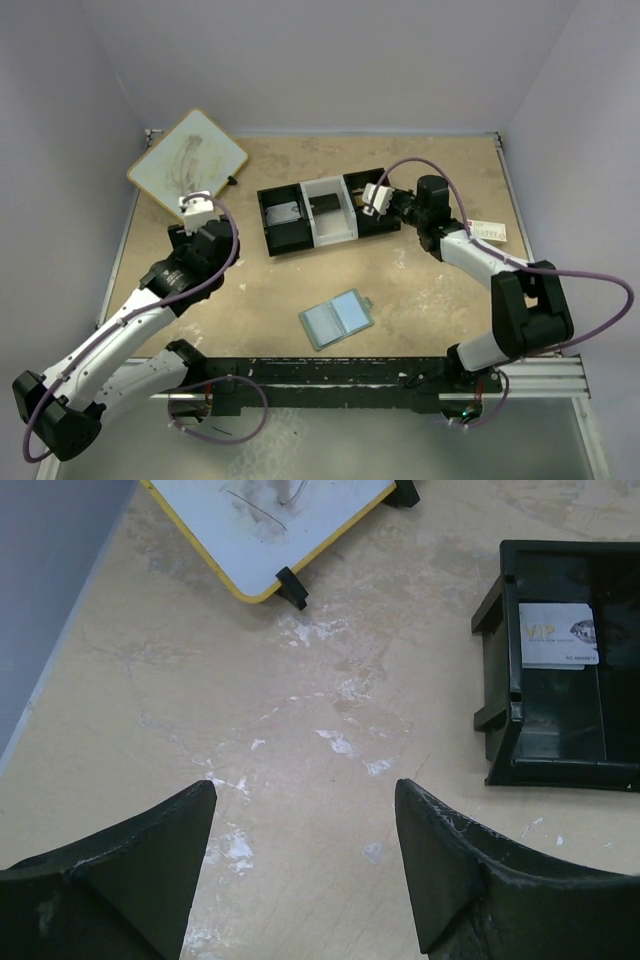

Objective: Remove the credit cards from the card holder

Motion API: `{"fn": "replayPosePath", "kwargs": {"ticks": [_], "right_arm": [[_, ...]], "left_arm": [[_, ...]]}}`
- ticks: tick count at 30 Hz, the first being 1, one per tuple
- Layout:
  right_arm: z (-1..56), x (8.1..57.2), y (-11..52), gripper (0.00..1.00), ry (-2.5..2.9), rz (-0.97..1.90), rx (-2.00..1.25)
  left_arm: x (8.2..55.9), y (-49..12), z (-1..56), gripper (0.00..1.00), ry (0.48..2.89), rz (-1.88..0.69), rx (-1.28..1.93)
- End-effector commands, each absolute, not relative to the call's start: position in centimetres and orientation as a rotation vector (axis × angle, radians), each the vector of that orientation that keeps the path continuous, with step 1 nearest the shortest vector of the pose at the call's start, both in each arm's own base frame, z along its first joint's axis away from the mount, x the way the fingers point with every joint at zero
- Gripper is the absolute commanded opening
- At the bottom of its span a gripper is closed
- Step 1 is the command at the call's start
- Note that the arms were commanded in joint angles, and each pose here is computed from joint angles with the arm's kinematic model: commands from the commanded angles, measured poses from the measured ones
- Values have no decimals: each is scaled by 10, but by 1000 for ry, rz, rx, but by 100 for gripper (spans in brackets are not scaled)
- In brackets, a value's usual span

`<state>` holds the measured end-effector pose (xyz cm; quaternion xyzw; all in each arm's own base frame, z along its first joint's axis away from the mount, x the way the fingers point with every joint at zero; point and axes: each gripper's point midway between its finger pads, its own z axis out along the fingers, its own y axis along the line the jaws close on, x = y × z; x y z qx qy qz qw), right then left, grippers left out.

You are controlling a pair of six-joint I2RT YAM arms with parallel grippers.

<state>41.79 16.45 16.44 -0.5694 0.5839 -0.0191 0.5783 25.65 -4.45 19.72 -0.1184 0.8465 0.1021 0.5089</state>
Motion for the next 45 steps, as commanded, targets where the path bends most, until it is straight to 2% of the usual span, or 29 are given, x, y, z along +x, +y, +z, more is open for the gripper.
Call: {"fn": "replayPosePath", "kwargs": {"ticks": [1, 5, 7, 19, 26, 45], "right_arm": [[174, 434, 182, 0, 1238, -37, -1422], [142, 449, 177, 0, 1292, -70, -1498], [153, 464, 178, 0, 1262, -113, -1480], [137, 512, 165, 0, 1282, -244, -1520], [116, 517, 171, 0, 1275, -213, -1627], [84, 523, 169, 0, 1335, -218, -1624]], "left_arm": [[255, -36, 210, 70, 1967, 224, -359], [254, -33, 213, 70, 1950, 228, -370], [254, -31, 217, 70, 1945, 233, -379], [248, -25, 235, 70, 1852, 172, -406], [252, -25, 232, 70, 1869, 212, -388], [249, -23, 237, 70, 1851, 192, -400]]}}
